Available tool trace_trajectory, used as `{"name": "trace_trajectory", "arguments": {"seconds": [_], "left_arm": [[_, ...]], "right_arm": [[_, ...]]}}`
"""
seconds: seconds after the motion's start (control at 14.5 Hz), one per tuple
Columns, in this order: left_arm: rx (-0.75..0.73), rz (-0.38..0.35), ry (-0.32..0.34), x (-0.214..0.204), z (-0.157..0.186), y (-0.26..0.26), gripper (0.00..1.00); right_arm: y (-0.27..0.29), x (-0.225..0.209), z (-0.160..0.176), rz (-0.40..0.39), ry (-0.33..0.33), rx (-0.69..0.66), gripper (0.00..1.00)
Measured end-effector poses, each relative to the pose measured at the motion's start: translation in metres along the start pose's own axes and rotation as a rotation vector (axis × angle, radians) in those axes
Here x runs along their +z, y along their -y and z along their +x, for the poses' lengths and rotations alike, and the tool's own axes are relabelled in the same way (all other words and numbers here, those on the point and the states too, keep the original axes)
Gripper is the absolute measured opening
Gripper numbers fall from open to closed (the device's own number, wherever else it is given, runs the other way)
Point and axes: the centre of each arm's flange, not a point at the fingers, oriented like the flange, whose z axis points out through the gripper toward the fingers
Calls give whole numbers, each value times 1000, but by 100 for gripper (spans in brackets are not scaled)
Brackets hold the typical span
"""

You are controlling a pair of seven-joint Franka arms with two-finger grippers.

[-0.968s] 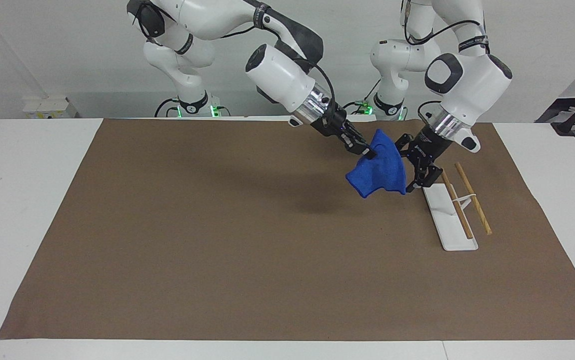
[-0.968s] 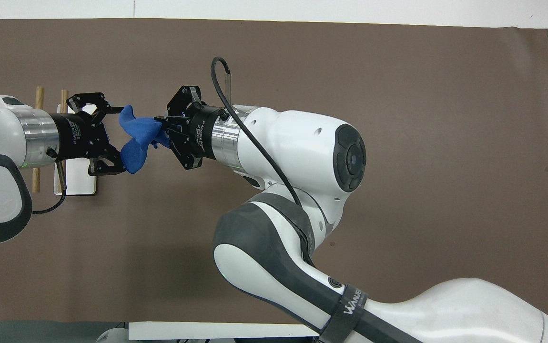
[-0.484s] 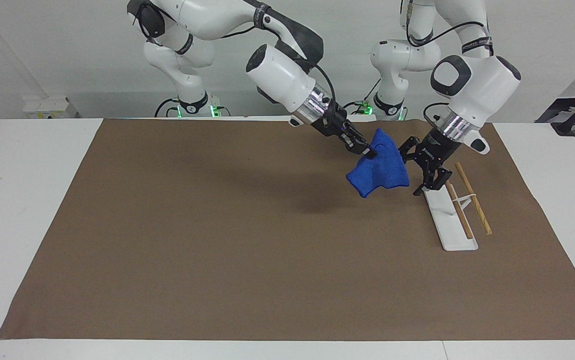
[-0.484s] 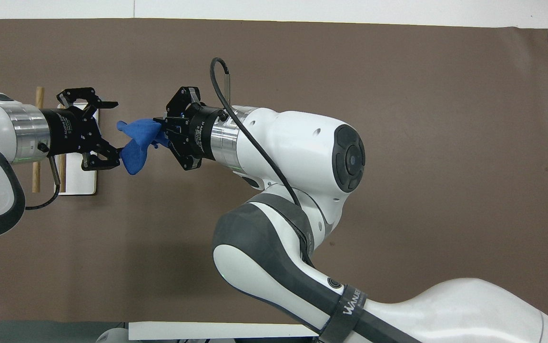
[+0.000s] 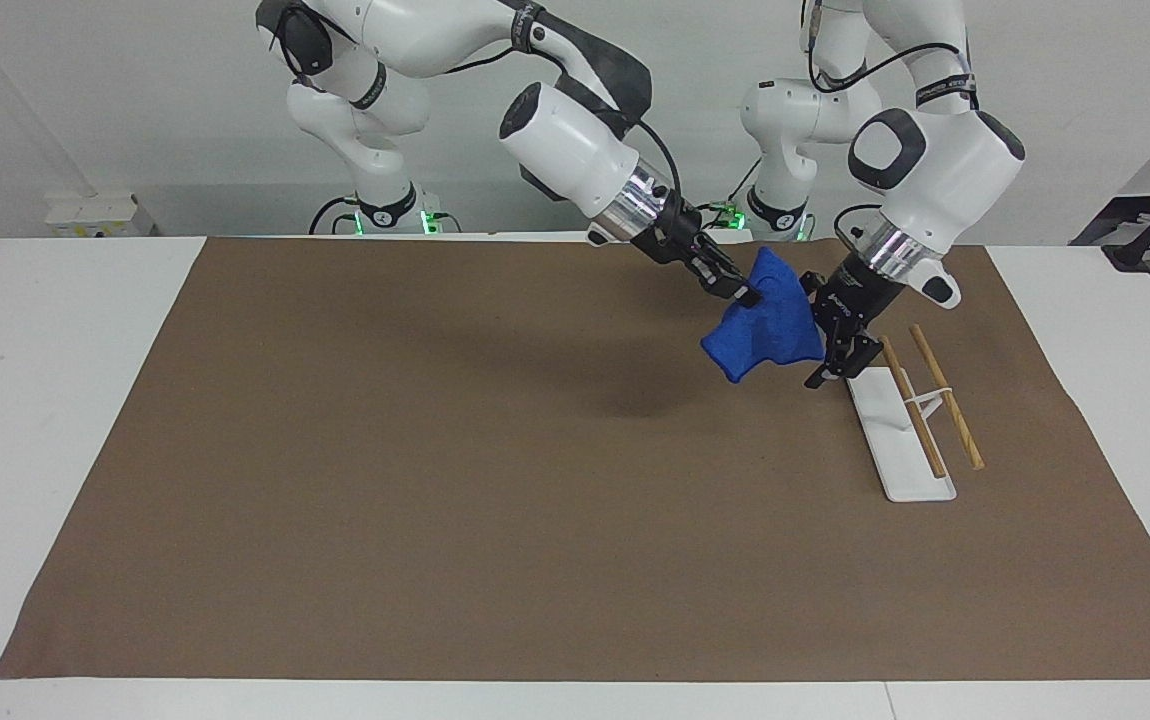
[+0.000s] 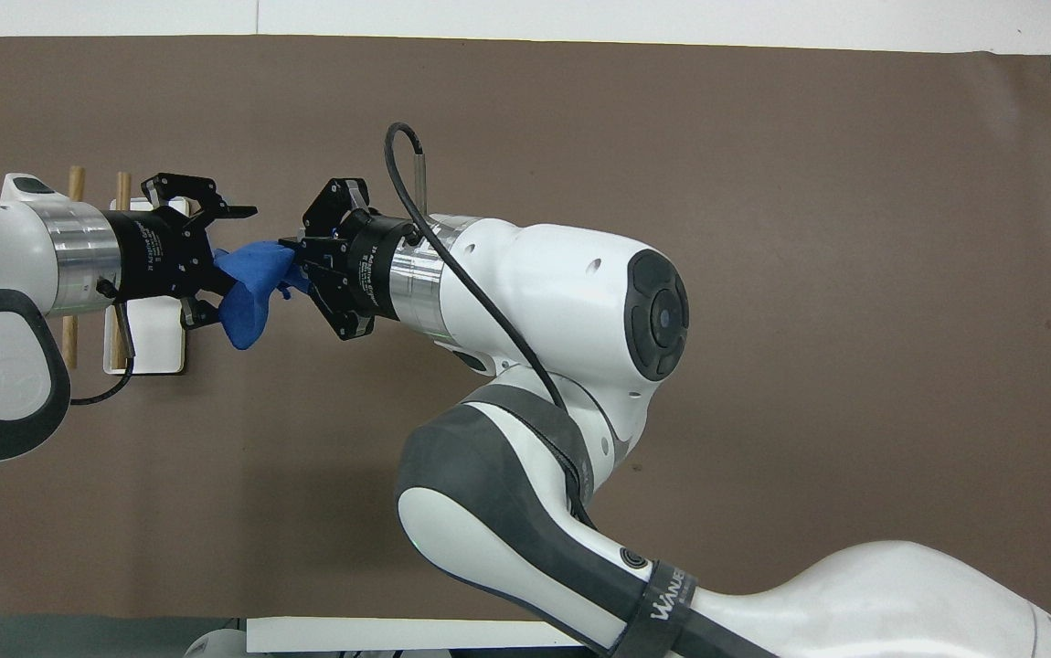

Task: Right arm passes towel to left arm to hang
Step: 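Close the left gripper on the towel held by the right gripper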

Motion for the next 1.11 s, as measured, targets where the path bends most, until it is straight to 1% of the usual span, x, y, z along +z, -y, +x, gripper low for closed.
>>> {"name": "trace_trajectory", "arguments": {"seconds": [0.14,0.28,0.35,0.41,0.9,0.97,1.04,1.11], "left_arm": [[20,2,0,0,0,0,46],[42,10,0,1,-1,1,24],[46,13,0,2,-1,2,11],[50,15,0,2,-1,2,2],[54,15,0,2,-1,2,2],[54,15,0,2,-1,2,2],[54,15,0,2,-1,2,2],[55,15,0,2,-1,2,2]], "right_arm": [[0,0,0,0,0,0,6],[0,0,0,0,0,0,6],[0,0,0,0,0,0,6],[0,0,0,0,0,0,6],[0,0,0,0,0,0,6],[0,0,1,0,0,1,11],[1,0,1,0,-1,2,11],[1,0,2,1,-1,2,15]]}}
